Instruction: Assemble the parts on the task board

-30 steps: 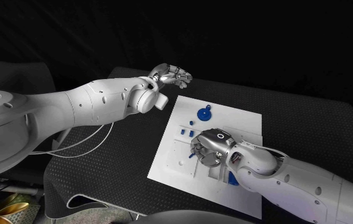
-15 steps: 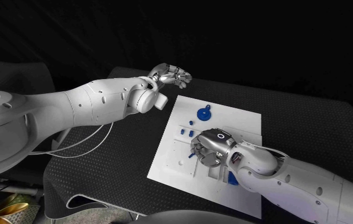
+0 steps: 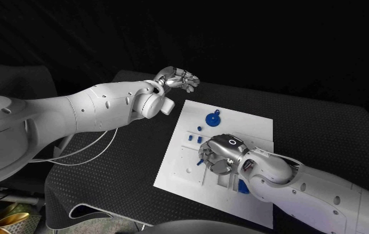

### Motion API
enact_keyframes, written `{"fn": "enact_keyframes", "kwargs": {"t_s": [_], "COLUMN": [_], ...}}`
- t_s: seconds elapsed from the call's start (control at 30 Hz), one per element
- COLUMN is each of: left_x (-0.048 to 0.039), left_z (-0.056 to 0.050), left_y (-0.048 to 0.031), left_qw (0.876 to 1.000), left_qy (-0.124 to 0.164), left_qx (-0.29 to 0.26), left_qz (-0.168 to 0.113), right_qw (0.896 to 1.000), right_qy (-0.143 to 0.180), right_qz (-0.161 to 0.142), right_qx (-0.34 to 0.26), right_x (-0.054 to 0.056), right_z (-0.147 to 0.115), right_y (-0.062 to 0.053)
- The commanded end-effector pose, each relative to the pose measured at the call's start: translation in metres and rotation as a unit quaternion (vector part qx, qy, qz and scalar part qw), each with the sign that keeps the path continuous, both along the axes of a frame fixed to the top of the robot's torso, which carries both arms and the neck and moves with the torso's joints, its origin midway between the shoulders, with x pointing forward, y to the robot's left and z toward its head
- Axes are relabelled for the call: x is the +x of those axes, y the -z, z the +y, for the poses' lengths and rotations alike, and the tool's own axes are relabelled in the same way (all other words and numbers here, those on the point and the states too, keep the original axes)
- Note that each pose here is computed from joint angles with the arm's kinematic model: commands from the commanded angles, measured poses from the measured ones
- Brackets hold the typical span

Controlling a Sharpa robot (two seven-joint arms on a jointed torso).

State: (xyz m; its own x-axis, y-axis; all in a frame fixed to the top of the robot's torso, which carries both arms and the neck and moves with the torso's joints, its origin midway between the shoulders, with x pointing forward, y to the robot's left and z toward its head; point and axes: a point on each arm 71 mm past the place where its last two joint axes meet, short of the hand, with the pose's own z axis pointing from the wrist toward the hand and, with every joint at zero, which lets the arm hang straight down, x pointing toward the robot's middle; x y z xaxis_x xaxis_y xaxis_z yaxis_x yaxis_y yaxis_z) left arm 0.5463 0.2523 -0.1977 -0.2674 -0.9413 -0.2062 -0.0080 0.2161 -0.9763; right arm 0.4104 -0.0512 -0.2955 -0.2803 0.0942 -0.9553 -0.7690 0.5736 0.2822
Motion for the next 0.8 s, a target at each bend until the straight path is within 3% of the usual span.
{"fn": "enact_keyframes", "kwargs": {"t_s": [0.03,0.8], "left_x": [0.0004,0.0006], "left_z": [-0.001,-0.002], "left_y": [-0.0023,-0.0026], "left_qw": [1.0,1.0], "left_qy": [0.002,0.004], "left_qx": [-0.004,-0.005], "left_qz": [-0.004,-0.002], "right_qw": [1.0,0.996], "right_qy": [-0.006,-0.013], "right_qz": [0.013,0.005], "right_qx": [0.004,-0.092], "right_x": [-0.001,0.006], "right_z": [0.002,0.013], "right_y": [-0.001,0.001]}}
